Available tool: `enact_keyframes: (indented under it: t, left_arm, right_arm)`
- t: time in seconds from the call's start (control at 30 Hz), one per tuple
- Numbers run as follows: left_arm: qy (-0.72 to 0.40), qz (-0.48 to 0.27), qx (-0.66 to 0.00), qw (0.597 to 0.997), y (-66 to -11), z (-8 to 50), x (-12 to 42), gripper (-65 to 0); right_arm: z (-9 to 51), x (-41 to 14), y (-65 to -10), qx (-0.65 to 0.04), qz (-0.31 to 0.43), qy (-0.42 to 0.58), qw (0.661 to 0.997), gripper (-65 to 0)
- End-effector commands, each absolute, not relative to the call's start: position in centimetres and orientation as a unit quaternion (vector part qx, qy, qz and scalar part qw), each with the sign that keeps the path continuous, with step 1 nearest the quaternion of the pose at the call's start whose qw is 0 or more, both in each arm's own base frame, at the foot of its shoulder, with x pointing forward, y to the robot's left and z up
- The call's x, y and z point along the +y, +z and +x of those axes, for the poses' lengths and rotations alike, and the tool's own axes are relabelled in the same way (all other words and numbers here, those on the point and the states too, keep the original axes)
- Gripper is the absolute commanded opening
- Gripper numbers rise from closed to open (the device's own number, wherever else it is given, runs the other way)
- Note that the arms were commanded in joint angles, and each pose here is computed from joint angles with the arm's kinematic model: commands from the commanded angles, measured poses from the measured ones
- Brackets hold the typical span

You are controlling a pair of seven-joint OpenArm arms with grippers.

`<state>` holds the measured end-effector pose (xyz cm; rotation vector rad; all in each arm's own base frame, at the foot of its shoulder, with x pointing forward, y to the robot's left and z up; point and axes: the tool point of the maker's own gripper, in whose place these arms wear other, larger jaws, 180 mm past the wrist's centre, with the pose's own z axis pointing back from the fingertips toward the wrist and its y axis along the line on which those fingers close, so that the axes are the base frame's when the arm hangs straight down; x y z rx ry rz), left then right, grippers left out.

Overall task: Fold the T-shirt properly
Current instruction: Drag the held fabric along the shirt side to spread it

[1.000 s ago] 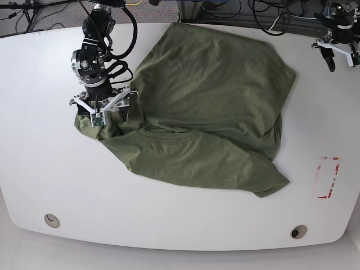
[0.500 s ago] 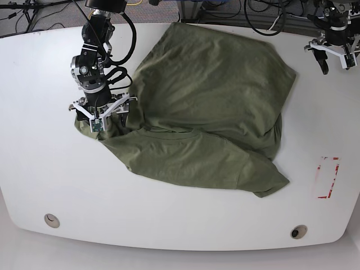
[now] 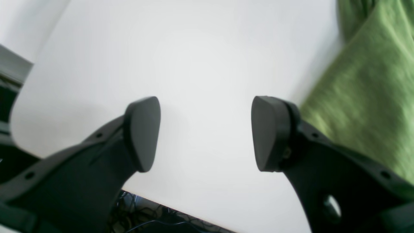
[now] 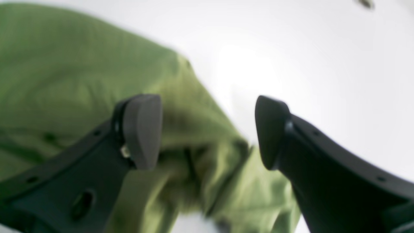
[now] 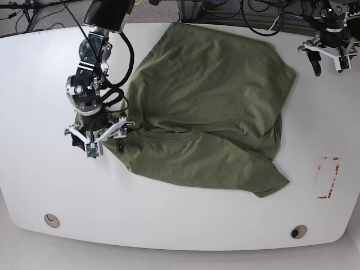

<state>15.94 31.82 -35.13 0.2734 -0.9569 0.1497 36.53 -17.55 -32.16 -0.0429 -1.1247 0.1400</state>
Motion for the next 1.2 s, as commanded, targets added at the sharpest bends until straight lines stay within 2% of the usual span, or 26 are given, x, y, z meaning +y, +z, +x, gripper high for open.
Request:
enact_keyframes:
  t: [0.0, 0.2, 0.27, 0.6, 1.17]
  left_arm:
    - [0.06, 0.135, -0.469, 0.871, -34.3, 16.1, 31.9, -25.0]
    - [0.061, 0.141, -0.471, 0.869, -34.0, 16.2, 32.4, -24.6]
    - [0.065, 0.15, -0.475, 0.865, -33.6, 16.2, 32.8, -24.0]
    - [0.054, 0.152, -0.476, 0.865, -33.2, 16.3, 32.9, -23.8]
    - [0.057, 0.147, -0.483, 0.861, -33.0, 16.7, 32.5, -23.8]
  right_arm:
    - [38.5, -18.2, -29.3, -0.572, -0.024, 0.063, 0.818, -21.2]
    - [38.8, -19.0, -29.9, -0.565, -0.019, 0.059, 0.823, -20.9]
    - [38.5, -19.5, -32.0, -0.542, -0.01, 0.057, 0.838, -20.9]
    - [37.7, -19.6, -36.1, -0.502, 0.019, 0.043, 0.864, -21.4]
    - [37.3, -19.1, -38.0, -0.477, 0.034, 0.052, 0.877, -20.8]
